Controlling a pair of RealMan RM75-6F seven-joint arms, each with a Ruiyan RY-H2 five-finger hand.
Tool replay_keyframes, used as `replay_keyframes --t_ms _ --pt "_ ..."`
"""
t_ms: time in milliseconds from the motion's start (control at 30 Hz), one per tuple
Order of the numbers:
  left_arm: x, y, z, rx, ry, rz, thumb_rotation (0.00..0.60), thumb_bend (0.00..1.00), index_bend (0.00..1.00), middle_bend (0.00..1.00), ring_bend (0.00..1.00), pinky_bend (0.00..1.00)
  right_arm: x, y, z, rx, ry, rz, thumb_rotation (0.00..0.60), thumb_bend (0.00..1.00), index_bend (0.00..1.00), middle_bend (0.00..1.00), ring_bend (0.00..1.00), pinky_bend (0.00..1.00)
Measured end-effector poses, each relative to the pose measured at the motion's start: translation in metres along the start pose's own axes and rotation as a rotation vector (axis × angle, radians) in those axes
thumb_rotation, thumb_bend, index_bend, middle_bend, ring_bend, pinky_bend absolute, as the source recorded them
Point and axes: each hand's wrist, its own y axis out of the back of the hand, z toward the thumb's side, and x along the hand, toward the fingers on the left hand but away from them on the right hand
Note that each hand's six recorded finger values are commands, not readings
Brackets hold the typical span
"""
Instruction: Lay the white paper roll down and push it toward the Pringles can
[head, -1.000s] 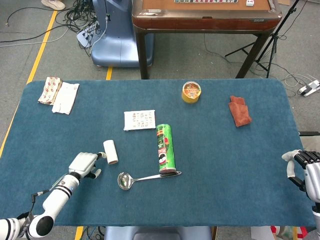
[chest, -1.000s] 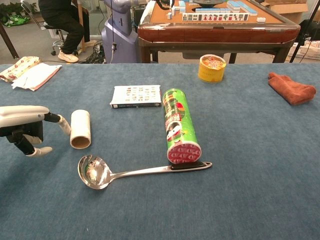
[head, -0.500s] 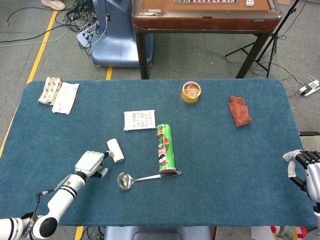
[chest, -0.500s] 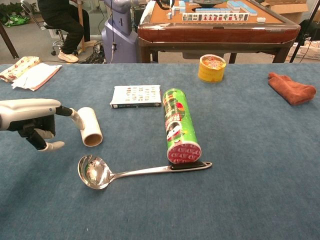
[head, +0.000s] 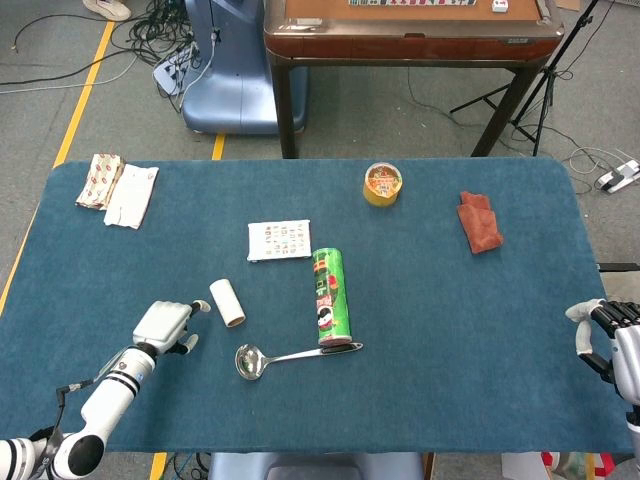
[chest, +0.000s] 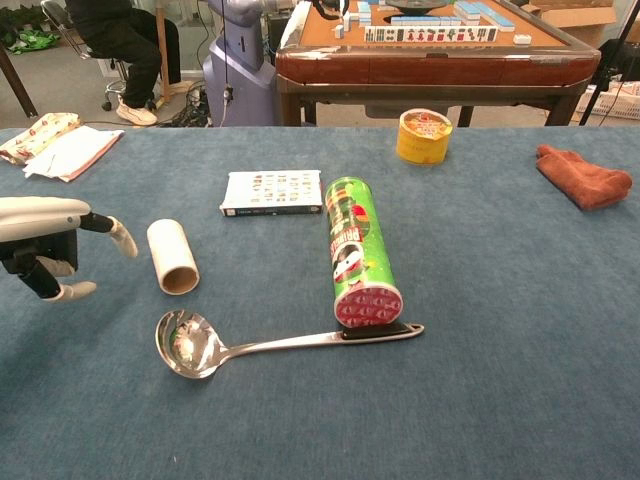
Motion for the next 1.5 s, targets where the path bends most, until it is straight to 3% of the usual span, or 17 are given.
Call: replay_keyframes --t_ms 267,800,1300,1500 --pt "0.008 0.000 -0.009 0.024 0.040 -0.006 0.600 0.43 0.29 1.00 0.97 1.00 0.000 -0.001 0.000 0.001 0.000 0.002 0.600 0.66 0.50 0.54 0.49 0.48" --pt "0.020 0.004 0.010 0.016 0.010 -0.016 0.600 0.43 0.29 1.00 0.97 1.00 -0.001 -0.001 0.000 0.002 0.000 0.004 0.600 0.66 0.50 0.54 0.49 0.48" --pt "0.022 0.018 0.047 0.012 -0.072 0.050 0.600 0.43 0.27 1.00 0.97 1.00 0.000 0.001 0.000 -0.003 0.001 0.001 0.600 0.66 0.50 0.54 0.49 0.48" --pt "0.017 0.020 0.041 0.018 -0.059 0.061 0.600 0.43 0.27 1.00 0.97 1.00 0.000 0.002 0.000 -0.005 0.001 -0.002 0.600 0.66 0.50 0.54 0.49 0.48"
